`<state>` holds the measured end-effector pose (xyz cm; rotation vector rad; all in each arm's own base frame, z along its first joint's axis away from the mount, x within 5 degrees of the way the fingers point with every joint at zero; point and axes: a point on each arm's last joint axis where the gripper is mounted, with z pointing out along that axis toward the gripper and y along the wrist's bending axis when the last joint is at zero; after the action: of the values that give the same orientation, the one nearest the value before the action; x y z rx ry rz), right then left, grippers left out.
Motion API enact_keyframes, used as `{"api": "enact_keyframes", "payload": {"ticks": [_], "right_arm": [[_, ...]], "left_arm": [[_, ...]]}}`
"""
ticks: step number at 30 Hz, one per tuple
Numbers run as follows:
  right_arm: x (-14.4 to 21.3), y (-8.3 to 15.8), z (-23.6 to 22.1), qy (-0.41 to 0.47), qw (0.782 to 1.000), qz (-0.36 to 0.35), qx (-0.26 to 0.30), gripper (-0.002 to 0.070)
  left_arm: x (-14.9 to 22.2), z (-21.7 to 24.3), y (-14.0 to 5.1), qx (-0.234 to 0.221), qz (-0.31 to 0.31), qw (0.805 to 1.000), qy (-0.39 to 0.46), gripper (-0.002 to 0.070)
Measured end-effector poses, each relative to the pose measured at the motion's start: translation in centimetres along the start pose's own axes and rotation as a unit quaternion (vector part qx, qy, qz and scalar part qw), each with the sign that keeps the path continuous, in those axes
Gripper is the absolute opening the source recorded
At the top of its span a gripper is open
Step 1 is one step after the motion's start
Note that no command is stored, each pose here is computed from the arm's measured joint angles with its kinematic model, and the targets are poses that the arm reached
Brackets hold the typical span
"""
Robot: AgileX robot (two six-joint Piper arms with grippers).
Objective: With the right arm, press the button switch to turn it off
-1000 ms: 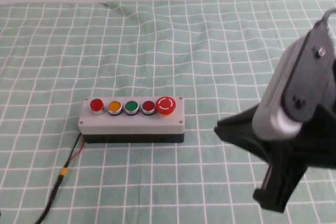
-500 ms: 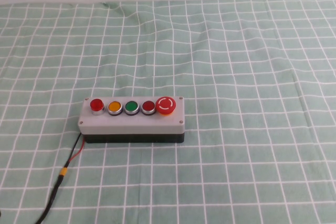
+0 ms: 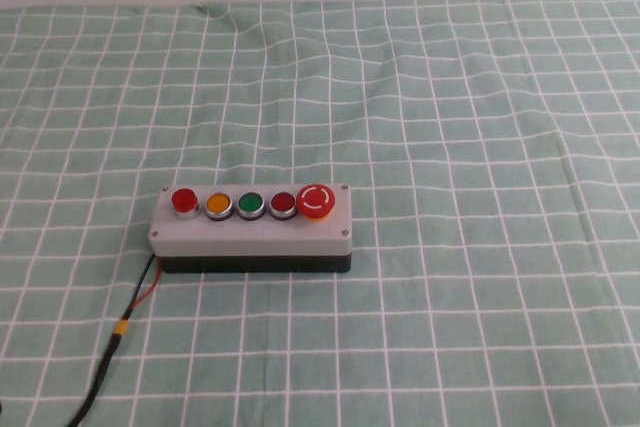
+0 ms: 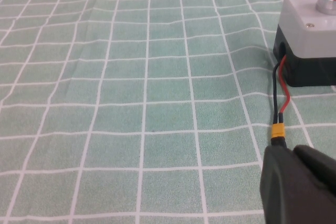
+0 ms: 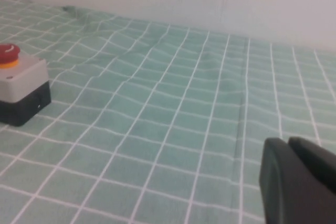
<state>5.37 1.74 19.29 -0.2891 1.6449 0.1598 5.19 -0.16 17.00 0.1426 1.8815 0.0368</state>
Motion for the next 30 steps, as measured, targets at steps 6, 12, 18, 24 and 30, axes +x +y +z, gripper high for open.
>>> {"api": "enact_keyframes", "payload": {"ticks": [6, 12, 18, 24, 30], "right_arm": [[1.2, 0.2, 0.0, 0.048, 0.998, 0.031, 0.003, -0.0016], [1.5, 0.3, 0.0, 0.069, 0.997, 0.033, -0.001, -0.0016], [1.7, 0.4, 0.0, 0.076, 0.996, 0.036, -0.005, -0.0016], [1.8, 0.3, -0.1, 0.082, 0.996, 0.028, 0.001, -0.0016], [2.0, -0.4, -0.1, 0.092, 0.994, 0.035, 0.040, -0.0016]], "left_arm": [[0.0, 0.0, 0.0, 0.000, 0.000, 1.000, 0.000, -0.0003], [0.0, 0.0, 0.0, 0.000, 0.000, 1.000, 0.000, -0.0003], [0.0, 0.0, 0.0, 0.000, 0.000, 1.000, 0.000, -0.0003], [0.0, 0.0, 0.0, 0.000, 0.000, 1.000, 0.000, -0.0003], [0.0, 0.0, 0.0, 0.000, 0.000, 1.000, 0.000, -0.0003]]}}
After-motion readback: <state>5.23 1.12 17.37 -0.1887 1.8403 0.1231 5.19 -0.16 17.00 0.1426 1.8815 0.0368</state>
